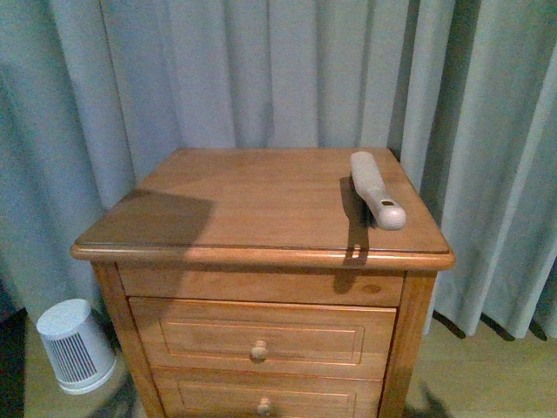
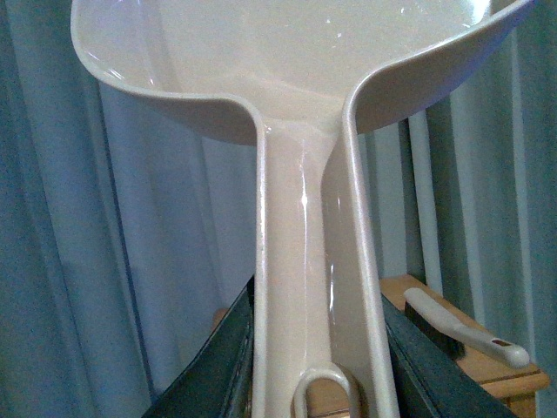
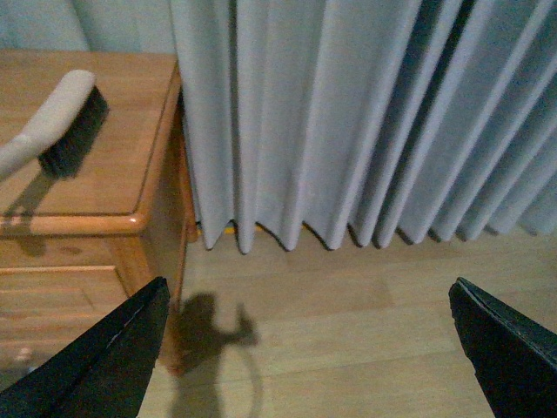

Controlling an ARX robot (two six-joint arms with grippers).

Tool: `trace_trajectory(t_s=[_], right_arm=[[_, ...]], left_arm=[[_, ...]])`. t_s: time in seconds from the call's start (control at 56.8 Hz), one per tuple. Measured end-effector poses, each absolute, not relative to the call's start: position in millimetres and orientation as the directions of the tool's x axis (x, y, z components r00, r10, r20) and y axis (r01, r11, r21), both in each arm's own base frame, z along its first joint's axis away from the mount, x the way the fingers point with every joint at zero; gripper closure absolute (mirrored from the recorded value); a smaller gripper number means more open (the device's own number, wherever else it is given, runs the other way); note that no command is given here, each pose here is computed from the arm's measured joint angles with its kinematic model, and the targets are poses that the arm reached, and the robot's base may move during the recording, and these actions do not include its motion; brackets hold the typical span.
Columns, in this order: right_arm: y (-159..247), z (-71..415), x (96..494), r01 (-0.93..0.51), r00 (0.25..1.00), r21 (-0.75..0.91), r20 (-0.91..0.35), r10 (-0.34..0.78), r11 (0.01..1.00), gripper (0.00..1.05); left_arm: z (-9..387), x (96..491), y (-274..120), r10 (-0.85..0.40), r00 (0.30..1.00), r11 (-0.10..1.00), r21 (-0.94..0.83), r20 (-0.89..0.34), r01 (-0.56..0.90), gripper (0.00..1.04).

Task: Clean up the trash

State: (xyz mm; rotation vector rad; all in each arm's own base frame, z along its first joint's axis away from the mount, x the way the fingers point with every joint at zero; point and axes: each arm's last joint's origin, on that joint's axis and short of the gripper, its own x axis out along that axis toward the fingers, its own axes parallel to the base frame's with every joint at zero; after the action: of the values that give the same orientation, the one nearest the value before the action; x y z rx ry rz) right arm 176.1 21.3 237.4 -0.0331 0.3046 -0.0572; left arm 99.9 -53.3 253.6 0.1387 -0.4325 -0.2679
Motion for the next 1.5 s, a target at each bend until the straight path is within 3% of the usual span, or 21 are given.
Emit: trace_trajectory(t_s=[0.229, 0.563, 1.161, 1.495], right_arm=[[77.7, 266.2, 273.3, -0.034, 0.854, 0.063, -0.517, 0.062, 0.997, 0.07], [161.0, 254.8, 356.4, 0.004, 0.727, 0.164, -0.678, 0.11, 0.986, 0.07], [206.5, 219.2, 395.7, 0.066, 0.661, 0.17, -0.746, 0.085, 0.983, 0.07], [209.9, 214.1, 398.0, 0.08, 0.653, 0.178, -0.753, 0.084, 0.981, 0.51]], left_arm=[[253.6, 99.9, -53.3, -0.285, 0.874, 0.956, 0.188, 0.395, 0.227, 0.77], [253.6, 99.9, -53.3, -0.285, 0.874, 0.956, 0.188, 0.395, 0.227, 0.77], [253.6, 99.9, -53.3, -0.285, 0.874, 0.956, 0.188, 0.395, 0.227, 0.77], [253.6, 99.9, -53.3, -0.285, 0.874, 0.956, 0.188, 0.395, 0.227, 0.77]])
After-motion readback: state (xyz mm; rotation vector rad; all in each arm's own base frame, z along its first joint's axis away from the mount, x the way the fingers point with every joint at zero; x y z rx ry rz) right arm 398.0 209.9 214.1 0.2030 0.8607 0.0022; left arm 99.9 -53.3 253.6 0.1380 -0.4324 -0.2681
